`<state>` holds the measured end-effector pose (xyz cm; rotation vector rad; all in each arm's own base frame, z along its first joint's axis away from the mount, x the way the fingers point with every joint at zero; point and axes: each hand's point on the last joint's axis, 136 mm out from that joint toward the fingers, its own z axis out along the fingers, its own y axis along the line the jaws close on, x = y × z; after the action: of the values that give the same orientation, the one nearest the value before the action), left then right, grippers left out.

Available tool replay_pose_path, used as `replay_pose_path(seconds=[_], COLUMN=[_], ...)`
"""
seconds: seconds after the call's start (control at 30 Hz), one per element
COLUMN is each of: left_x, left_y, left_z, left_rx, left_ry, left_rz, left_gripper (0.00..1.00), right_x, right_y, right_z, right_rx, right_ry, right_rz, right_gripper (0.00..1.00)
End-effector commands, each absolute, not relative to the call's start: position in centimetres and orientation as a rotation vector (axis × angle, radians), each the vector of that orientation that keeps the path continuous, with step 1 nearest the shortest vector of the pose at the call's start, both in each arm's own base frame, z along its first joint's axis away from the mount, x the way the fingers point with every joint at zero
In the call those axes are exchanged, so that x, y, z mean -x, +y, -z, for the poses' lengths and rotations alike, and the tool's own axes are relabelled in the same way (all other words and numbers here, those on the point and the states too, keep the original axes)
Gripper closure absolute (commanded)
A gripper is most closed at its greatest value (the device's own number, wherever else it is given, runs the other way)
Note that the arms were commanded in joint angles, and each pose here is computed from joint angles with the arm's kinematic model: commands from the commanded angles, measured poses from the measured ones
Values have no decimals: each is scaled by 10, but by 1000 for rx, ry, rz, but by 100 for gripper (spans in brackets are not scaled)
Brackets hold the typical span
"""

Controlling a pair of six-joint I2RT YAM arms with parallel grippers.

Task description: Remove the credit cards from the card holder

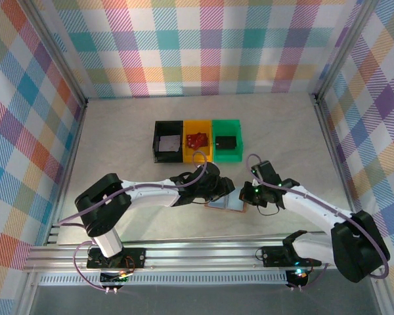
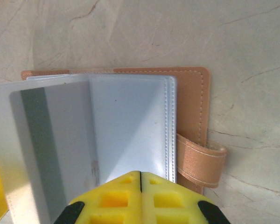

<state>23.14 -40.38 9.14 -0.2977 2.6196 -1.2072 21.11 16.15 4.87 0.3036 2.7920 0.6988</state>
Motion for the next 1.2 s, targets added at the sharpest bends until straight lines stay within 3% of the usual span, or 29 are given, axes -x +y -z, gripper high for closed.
replay_pose_path(seconds=[0.0,0.73,1.17], left_x=[-228,-227,-228], left_y=[-421,-431,-370], left_z=[-100,-105,-123], left_rx=[278,238,126], left_ry=[2600,2598,2579], left_rz=[1286,1315,972], left_gripper=[58,58,58], right_x=[-206,-201,-194], right_y=[152,134,154], right_z=[-48,-76,-89], right_rx=[-309,-339,-253], right_ry=[2800,2703,2756], right_rz=[-662,-696,-854], right_gripper=[100,100,100])
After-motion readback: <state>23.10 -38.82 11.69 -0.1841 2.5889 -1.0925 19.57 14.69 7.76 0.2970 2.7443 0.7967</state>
